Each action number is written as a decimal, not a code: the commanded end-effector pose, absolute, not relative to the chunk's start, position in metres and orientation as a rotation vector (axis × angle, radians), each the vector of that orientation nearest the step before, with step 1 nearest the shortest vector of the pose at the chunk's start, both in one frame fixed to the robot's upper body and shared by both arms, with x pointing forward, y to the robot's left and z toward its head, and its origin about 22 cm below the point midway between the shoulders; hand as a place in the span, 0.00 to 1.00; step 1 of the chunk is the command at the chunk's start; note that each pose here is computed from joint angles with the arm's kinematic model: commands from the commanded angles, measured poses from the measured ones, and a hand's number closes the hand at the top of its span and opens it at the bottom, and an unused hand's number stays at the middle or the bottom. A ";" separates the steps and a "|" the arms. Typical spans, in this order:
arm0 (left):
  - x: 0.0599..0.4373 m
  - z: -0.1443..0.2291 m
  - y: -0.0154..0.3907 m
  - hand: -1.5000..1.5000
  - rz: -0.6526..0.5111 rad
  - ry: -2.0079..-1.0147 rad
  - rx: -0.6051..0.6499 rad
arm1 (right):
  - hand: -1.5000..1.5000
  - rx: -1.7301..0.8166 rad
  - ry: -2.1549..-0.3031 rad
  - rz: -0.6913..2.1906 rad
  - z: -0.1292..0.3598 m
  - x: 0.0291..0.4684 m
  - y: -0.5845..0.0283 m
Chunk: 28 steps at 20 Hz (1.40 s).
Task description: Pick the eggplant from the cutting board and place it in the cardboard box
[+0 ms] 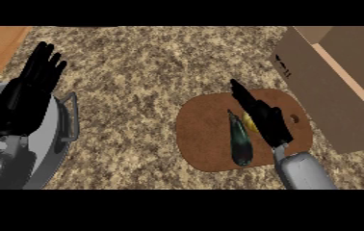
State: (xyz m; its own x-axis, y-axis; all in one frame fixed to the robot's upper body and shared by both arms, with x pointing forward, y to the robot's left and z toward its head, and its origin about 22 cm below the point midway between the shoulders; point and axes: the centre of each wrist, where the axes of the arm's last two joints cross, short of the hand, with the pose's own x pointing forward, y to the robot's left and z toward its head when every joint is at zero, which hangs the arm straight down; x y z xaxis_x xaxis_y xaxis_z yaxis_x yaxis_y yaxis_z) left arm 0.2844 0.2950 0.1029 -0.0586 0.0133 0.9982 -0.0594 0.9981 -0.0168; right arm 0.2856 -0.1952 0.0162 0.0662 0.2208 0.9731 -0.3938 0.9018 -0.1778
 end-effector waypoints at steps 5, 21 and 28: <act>0.272 0.081 0.308 0.50 0.148 -1.580 0.154 | 1.00 -0.332 -1.392 -0.169 0.028 0.269 -0.326; 0.258 0.060 0.254 0.50 0.098 -1.531 0.055 | 0.00 -0.602 -1.053 0.531 0.102 0.238 -0.369; 0.266 0.059 0.265 0.50 0.106 -1.542 0.056 | 0.00 -0.377 -0.869 0.668 0.152 0.254 -0.341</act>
